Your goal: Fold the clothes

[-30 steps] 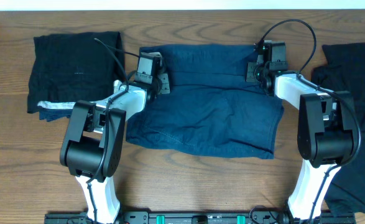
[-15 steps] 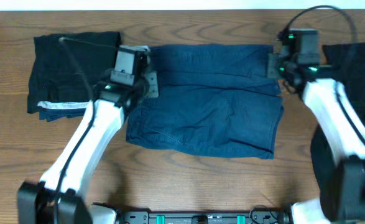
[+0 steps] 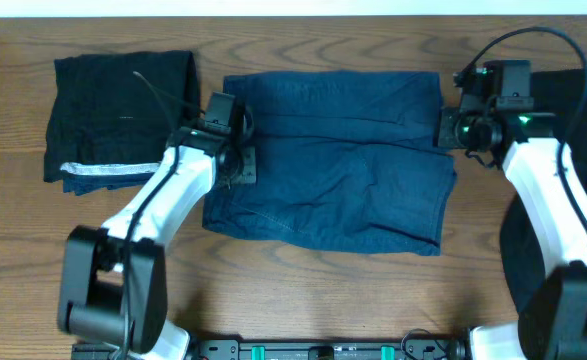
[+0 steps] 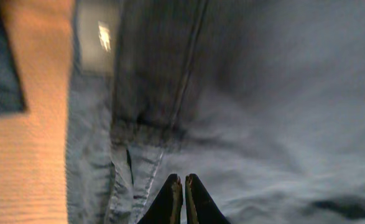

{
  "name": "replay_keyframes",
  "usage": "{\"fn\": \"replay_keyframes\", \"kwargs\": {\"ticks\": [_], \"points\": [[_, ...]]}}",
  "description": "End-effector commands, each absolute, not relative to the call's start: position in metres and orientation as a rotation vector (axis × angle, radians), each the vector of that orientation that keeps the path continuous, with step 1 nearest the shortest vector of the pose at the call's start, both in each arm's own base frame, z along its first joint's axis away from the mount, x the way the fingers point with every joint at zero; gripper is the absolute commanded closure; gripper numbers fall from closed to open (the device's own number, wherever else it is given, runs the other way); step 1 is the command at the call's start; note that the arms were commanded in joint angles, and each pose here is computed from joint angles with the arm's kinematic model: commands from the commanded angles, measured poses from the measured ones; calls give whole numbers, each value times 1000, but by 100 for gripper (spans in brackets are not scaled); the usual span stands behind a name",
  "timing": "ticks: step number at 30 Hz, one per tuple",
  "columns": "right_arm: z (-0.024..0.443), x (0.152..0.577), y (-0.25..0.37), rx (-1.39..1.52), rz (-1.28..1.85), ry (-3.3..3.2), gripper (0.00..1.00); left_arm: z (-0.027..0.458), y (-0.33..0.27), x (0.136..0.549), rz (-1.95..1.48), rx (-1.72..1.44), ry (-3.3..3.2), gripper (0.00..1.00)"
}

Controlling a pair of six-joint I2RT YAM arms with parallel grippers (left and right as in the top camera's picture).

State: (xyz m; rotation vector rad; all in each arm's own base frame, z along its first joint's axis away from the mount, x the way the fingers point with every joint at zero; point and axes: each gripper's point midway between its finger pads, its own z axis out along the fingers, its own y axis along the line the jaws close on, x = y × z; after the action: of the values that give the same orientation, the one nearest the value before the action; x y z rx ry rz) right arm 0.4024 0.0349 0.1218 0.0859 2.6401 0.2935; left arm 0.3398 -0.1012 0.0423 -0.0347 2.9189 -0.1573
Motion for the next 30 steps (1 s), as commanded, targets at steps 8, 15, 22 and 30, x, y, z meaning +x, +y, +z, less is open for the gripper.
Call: {"fn": "replay_keyframes", "kwargs": {"ticks": [8, 15, 22, 30], "points": [[17, 377, 54, -8, 494, 2926, 99, 8, -88, 307, -62, -37, 3107, 93], [-35, 362, 13, 81, 228, 3082, 99, 7, -80, 295, 4, -40, 3150, 93], [-40, 384, -3, 110, 176, 3000, 97, -2, -77, 286, 20, -45, 3170, 93], [-15, 416, -1, 110, 256, 2902, 90, -7, -75, 279, 25, -45, 3183, 93]]}}
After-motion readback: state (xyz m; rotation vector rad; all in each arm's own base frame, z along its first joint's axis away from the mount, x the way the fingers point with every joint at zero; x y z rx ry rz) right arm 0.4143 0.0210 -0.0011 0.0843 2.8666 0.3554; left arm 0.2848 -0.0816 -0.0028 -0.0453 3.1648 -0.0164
